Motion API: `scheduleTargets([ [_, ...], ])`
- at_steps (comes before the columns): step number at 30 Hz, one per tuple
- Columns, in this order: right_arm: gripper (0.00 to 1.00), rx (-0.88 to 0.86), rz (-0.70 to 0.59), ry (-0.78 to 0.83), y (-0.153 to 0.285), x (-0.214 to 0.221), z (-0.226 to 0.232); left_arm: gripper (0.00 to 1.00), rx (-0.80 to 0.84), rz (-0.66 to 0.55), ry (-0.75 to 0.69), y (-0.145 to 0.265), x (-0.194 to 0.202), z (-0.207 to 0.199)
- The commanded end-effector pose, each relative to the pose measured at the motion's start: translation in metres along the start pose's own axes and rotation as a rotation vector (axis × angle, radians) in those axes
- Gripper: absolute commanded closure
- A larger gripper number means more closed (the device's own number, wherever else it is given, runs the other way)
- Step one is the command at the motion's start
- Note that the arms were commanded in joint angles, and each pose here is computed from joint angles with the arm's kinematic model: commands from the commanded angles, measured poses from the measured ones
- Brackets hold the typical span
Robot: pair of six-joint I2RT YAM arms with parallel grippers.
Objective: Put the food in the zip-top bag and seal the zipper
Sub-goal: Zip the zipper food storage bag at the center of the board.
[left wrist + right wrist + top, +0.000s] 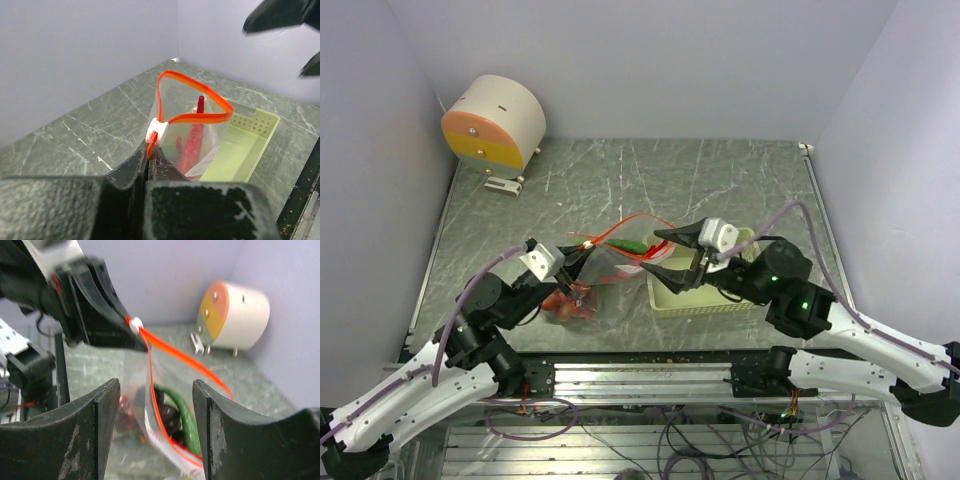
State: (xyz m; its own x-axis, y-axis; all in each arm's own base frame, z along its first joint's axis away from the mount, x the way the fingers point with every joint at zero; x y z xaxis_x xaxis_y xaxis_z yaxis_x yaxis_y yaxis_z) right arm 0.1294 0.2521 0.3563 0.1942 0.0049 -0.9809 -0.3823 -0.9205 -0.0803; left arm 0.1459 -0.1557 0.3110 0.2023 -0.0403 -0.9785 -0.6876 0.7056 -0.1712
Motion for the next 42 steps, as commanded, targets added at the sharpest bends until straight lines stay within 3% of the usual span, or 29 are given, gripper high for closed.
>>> scheduleTargets([
  [1, 0.40, -0.045, -0.185, 0.062, -0.004, -0.042, -0.001, 0.93, 0.005, -0.025, 0.053, 0.003, -0.007, -0.002],
  [9, 0.43, -0.204, -0.134, 0.163, -0.057, -0.035, 0.009, 0.93, 0.062, -0.088, 0.069, 0.011, -0.016, -0.008],
  [15, 0.53, -0.319, -0.157, 0.206, -0.080, -0.040, 0.014, 0.93, 0.057, -0.045, 0.073, 0.007, -0.010, -0.008],
  [19, 0.69, -0.355, -0.153, 0.192, -0.089, -0.030, 0.013, 0.93, 0.055, -0.029, 0.074, 0.004, -0.006, -0.008],
  [22, 0.72, -0.398, -0.145, 0.178, -0.091, -0.022, 0.015, 0.93, 0.050, -0.023, 0.069, 0.003, -0.004, -0.008],
  [37, 0.70, -0.478, -0.114, 0.130, -0.101, -0.004, 0.009, 0.93, 0.050, -0.024, 0.068, 0.003, -0.005, -0.008],
  [42, 0.76, -0.478, -0.115, 0.120, -0.103, -0.002, 0.009, 0.93, 0.049, -0.026, 0.068, 0.003, -0.006, -0.007],
])
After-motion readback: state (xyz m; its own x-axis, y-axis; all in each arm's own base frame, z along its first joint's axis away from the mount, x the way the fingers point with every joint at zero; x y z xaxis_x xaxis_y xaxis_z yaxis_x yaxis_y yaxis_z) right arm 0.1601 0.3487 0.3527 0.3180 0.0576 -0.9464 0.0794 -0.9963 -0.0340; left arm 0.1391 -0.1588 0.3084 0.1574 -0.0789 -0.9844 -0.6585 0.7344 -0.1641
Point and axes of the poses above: each gripper's point midway between its finger pads, its own y axis back along the fingers, its own z axis along the line the jaws close on, x = y × z, the point moved 6 cm from there along y, back along the fingers, and after that the axes turned 2 degrees about -y, right-handed, at the moved point
